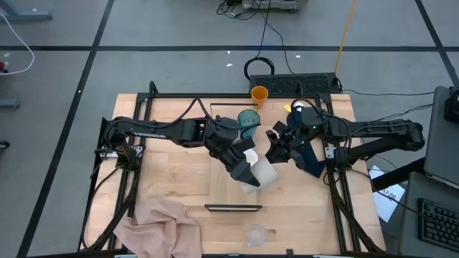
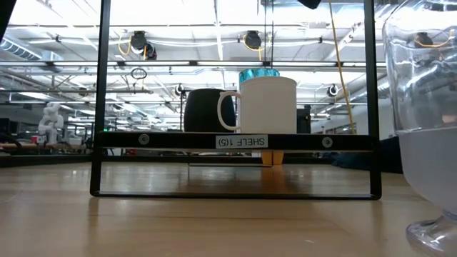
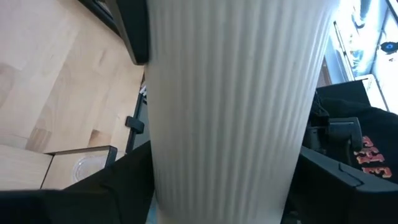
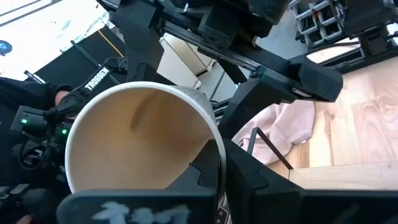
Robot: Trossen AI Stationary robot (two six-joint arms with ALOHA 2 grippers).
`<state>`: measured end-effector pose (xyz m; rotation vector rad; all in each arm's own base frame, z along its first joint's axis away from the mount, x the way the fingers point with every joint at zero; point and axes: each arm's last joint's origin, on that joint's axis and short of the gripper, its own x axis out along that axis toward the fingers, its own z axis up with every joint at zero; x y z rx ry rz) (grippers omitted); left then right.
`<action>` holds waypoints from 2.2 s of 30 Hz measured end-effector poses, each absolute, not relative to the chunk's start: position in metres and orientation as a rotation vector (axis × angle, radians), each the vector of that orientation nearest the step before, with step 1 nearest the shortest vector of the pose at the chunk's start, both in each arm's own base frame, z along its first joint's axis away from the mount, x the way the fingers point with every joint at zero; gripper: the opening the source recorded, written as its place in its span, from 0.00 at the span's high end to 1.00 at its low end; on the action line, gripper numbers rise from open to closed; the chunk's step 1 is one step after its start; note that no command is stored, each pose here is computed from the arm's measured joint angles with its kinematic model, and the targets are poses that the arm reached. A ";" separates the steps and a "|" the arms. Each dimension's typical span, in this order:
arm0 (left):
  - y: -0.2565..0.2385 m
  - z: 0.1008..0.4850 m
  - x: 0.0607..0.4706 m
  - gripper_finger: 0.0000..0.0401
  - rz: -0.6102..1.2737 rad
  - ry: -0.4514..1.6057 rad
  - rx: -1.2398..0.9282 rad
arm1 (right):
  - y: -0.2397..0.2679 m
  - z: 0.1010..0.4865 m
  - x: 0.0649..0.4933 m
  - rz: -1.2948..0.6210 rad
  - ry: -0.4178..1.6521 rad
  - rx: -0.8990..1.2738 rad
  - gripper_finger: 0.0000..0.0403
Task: Stack small to large cups/mugs on shelf
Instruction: Put the white cup on the shelf
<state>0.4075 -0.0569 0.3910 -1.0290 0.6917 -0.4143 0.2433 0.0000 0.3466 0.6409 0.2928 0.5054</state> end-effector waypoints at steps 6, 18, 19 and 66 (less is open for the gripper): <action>-0.057 0.391 0.408 0.21 -0.409 0.694 -1.047 | -0.005 0.347 0.243 0.487 0.283 0.642 1.00; -0.059 0.392 0.407 0.12 -0.426 0.719 -1.099 | -0.012 0.352 0.247 0.473 0.216 0.662 1.00; -0.059 0.392 0.407 0.13 -0.429 0.723 -1.105 | -0.013 0.352 0.247 0.483 0.222 0.672 1.00; -0.064 0.394 0.408 0.20 -0.428 0.736 -1.186 | -0.016 0.351 0.256 0.726 0.292 0.778 1.00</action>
